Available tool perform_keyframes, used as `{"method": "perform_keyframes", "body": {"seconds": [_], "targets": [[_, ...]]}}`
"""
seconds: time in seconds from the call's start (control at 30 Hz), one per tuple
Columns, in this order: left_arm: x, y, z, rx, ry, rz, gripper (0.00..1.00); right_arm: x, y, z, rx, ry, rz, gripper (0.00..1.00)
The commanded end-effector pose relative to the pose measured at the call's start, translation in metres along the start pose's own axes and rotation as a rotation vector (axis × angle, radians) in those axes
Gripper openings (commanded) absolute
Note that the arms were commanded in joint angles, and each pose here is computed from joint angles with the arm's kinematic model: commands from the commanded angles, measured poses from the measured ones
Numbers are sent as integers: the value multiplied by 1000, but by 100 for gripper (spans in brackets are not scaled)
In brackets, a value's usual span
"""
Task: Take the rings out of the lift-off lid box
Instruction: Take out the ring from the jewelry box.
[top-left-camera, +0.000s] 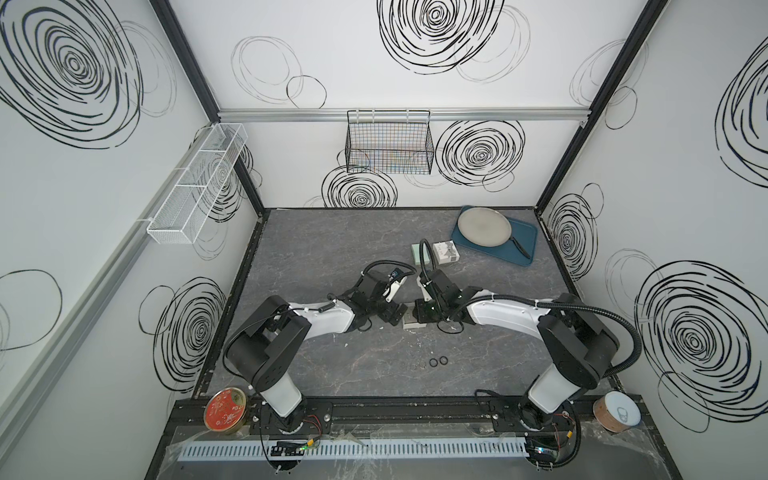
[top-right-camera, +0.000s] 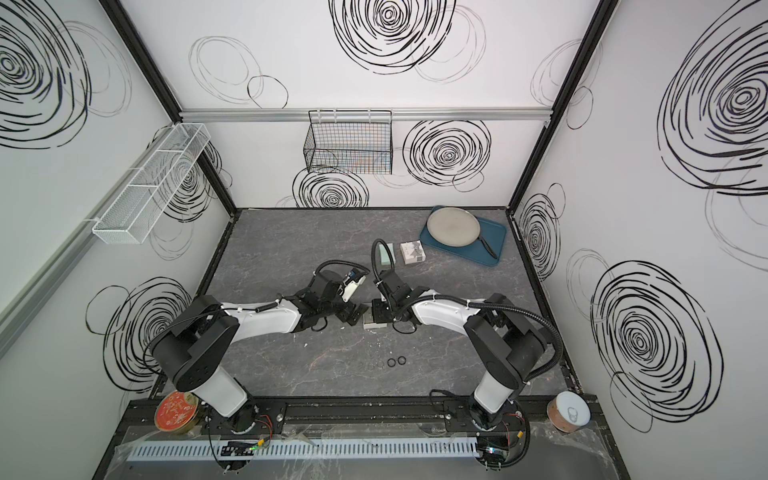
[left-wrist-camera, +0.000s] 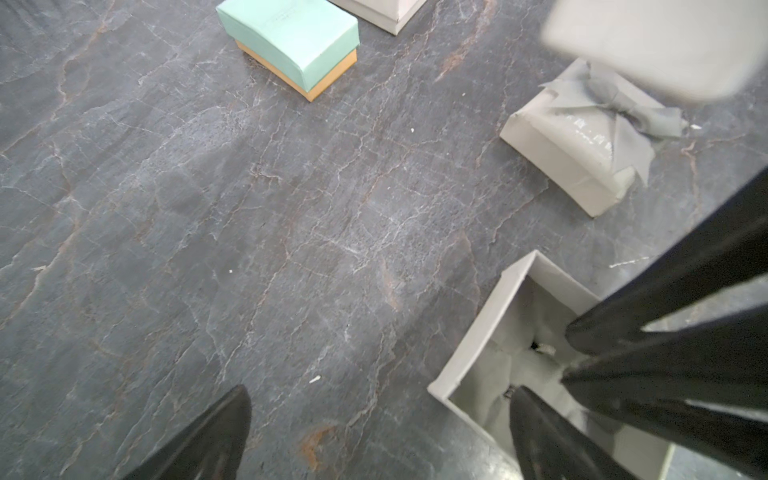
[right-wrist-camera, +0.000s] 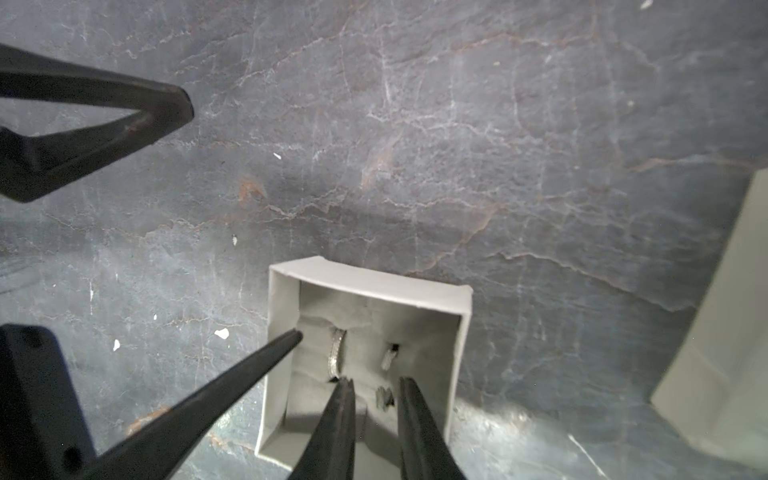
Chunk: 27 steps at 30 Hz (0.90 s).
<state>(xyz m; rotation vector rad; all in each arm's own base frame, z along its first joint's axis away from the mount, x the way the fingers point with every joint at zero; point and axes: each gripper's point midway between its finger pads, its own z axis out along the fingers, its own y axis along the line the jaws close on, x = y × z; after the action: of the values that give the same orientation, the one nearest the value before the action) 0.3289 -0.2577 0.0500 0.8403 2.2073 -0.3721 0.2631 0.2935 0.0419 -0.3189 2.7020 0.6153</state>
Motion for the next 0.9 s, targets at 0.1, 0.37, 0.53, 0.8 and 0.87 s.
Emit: {"method": "perform_keyframes", "body": {"seconds": [0.1, 0.37, 0.53, 0.8, 0.87], "targets": [[-10, 4, 3, -2, -23, -16, 100, -8, 7, 2, 3, 4, 3, 22], [-8, 7, 8, -4, -7, -32, 100, -5, -2, 4, 70, 28, -17, 20], [-6, 9, 12, -9, 13, -36, 100, -5, -1, 4, 96, 33, -34, 21], [-7, 8, 11, -5, 14, -37, 100, 0, -3, 10, 108, 60, -35, 21], [-7, 8, 11, -4, 16, -37, 100, 1, -4, 11, 113, 66, -36, 21]]}}
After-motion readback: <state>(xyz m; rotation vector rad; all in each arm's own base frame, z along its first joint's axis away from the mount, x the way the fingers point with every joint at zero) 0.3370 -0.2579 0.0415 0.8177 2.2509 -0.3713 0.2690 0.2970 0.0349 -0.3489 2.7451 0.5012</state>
